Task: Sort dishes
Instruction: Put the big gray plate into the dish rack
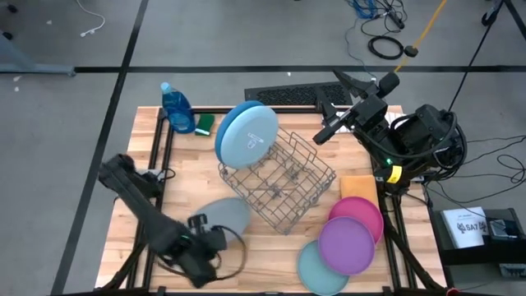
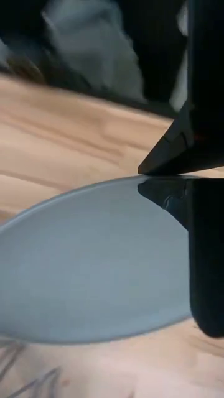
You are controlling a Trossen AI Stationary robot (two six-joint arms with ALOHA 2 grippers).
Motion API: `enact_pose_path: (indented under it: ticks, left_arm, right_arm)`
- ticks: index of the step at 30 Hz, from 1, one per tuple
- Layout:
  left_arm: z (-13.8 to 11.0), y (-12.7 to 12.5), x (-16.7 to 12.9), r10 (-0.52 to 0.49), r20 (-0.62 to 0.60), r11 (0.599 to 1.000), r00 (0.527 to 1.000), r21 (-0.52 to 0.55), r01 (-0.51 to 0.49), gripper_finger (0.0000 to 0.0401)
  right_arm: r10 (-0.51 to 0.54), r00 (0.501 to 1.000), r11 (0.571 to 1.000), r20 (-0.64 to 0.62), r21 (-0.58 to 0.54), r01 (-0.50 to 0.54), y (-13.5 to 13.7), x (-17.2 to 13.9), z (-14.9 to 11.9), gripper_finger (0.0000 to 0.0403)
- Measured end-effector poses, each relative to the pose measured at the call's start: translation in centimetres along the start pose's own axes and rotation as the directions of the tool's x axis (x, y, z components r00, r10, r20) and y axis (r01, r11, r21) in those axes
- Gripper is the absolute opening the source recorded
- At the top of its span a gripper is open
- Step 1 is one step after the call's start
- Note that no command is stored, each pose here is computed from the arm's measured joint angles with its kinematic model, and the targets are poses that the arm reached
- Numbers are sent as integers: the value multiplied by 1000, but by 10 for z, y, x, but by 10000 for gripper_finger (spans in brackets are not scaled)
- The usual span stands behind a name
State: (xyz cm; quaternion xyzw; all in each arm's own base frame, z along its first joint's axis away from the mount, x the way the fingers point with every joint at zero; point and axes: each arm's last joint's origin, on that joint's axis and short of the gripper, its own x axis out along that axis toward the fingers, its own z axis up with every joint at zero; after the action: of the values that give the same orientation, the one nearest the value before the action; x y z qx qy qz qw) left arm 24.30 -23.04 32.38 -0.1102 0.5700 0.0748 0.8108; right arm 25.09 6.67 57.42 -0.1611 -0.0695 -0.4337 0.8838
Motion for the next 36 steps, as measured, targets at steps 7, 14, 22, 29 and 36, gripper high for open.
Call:
enact_pose_path:
  ticks: [7, 14, 22, 29, 36]
  left_arm:
    - [-7, 27, -75, -49, 374, 998, 926, -26, 63, 0]
    - [-7, 37, -103, -108, 517, 993, 849, 20, 115, 0]
    - [17, 38, -123, -163, 688, 986, 707, 135, 95, 0]
    - [49, 48, -127, -127, 781, 986, 611, 165, -6, 0]
    - [80, 73, -124, -131, 792, 985, 596, 171, -10, 0]
  right_arm:
    - [0, 1000, 1000, 0, -9, 0, 0, 0, 0, 217]
    - [-2, 1000, 1000, -2, -10, 2, 0, 0, 0, 217]
    - [-2, 1000, 1000, -2, -13, 2, 0, 0, 0, 217]
    - [-6, 1000, 999, 1, -47, 6, -1, 0, 1, 217]
    - [-25, 1000, 999, 15, -22, 25, -22, -4, 8, 217]
